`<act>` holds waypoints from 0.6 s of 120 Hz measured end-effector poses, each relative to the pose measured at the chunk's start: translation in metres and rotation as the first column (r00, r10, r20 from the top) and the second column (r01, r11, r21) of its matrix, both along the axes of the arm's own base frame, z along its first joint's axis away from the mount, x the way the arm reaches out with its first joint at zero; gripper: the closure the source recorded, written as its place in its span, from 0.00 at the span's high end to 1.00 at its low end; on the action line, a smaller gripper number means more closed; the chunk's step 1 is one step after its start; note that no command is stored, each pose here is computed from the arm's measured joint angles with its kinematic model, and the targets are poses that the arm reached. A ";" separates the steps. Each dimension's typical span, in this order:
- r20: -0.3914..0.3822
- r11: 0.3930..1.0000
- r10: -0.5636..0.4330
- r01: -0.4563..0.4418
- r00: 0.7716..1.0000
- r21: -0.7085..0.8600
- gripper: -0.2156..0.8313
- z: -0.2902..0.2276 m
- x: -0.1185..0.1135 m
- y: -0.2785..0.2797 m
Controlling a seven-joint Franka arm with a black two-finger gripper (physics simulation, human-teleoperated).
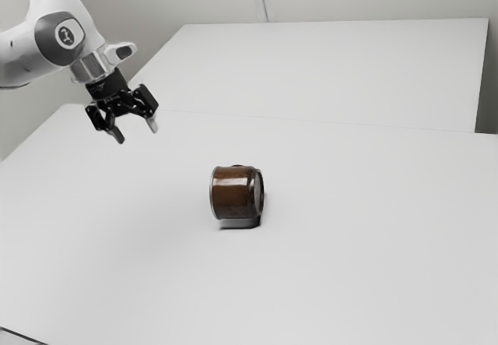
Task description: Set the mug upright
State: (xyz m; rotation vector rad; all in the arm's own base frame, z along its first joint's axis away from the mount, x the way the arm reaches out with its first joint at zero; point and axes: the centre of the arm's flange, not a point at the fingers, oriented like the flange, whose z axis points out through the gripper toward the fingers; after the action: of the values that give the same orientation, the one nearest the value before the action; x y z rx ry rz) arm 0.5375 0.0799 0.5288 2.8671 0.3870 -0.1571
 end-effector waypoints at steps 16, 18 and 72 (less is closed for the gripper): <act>-0.070 0.988 0.095 -0.102 0.993 -0.114 0.79 -0.043 0.004 0.023; -0.079 0.986 0.104 -0.114 0.991 -0.126 0.79 -0.048 0.005 0.026; -0.239 0.882 0.192 -0.274 0.952 -0.383 0.79 -0.151 0.041 -0.008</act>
State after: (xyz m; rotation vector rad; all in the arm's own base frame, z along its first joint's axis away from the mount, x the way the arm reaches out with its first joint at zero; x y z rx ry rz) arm 0.5782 0.0715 0.3775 2.3709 0.6494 -0.4232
